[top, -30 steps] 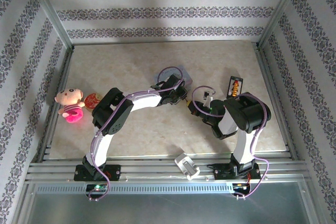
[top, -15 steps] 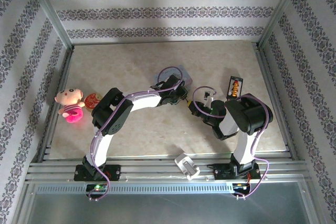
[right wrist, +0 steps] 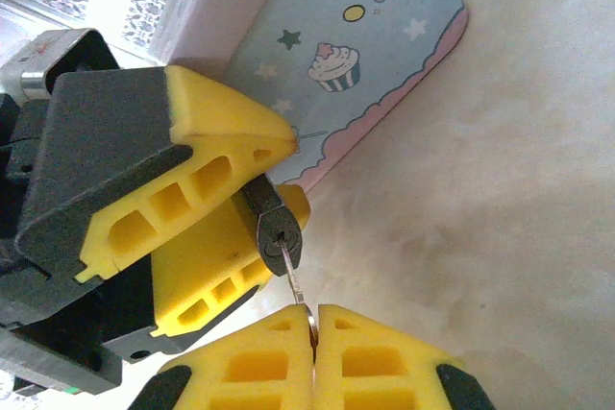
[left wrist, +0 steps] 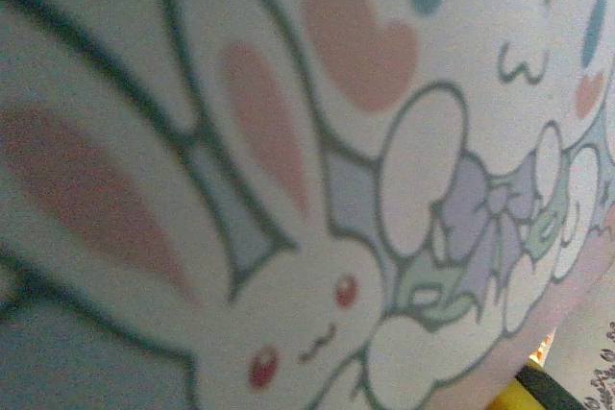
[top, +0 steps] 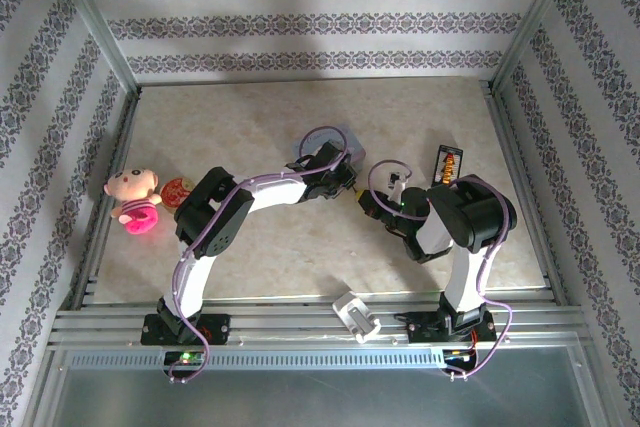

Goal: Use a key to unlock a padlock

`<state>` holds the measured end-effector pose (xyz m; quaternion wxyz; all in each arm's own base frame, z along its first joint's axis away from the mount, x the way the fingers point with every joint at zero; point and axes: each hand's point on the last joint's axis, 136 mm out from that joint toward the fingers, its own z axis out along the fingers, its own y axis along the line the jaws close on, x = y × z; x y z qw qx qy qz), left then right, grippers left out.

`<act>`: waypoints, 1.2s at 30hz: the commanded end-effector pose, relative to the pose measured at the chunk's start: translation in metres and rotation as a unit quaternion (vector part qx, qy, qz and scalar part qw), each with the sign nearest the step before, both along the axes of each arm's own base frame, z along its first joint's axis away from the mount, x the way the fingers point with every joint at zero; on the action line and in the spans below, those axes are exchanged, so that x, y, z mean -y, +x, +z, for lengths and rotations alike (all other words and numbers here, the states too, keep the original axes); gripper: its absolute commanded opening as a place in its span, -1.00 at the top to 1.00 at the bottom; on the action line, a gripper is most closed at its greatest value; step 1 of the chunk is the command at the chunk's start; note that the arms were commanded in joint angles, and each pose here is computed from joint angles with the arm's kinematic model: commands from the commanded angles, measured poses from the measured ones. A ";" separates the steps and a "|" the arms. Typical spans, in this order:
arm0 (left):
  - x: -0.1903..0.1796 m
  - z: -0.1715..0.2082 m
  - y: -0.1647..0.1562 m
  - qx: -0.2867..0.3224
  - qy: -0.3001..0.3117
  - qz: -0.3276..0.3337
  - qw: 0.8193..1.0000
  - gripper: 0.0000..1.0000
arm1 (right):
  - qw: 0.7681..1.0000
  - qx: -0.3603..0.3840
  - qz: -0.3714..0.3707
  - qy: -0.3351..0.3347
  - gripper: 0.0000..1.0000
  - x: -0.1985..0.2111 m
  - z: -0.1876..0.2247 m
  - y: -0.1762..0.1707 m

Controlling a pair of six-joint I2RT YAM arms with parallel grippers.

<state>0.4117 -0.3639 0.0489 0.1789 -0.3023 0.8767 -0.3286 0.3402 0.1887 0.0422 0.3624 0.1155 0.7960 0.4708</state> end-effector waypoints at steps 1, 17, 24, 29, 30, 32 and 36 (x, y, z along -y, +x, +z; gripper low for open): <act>0.013 -0.013 -0.027 -0.048 -0.019 -0.036 0.998 1.00 | 0.999 0.035 -0.002 0.017 1.00 -0.001 0.020 0.015; 0.018 -0.009 -0.031 -0.054 -0.032 -0.044 0.997 1.00 | 0.998 0.004 -0.004 0.056 1.00 0.009 0.019 0.024; 0.017 -0.006 -0.031 -0.057 -0.041 -0.031 0.997 1.00 | 0.999 0.002 -0.001 0.048 1.00 0.011 0.016 0.016; 0.017 -0.006 -0.029 -0.057 -0.049 -0.023 0.997 1.00 | 0.999 -0.001 -0.009 0.035 1.00 0.019 0.012 0.003; 0.017 -0.006 -0.029 -0.057 -0.049 -0.021 0.997 1.00 | 0.999 -0.003 -0.010 0.034 1.00 0.019 0.011 0.001; 0.017 -0.003 -0.028 -0.053 -0.051 -0.020 0.997 1.00 | 0.999 -0.007 -0.014 0.031 1.00 0.022 0.008 -0.001; 0.015 0.000 -0.026 -0.047 -0.047 -0.016 0.998 1.00 | 0.999 -0.015 -0.019 0.026 1.00 0.026 0.002 -0.006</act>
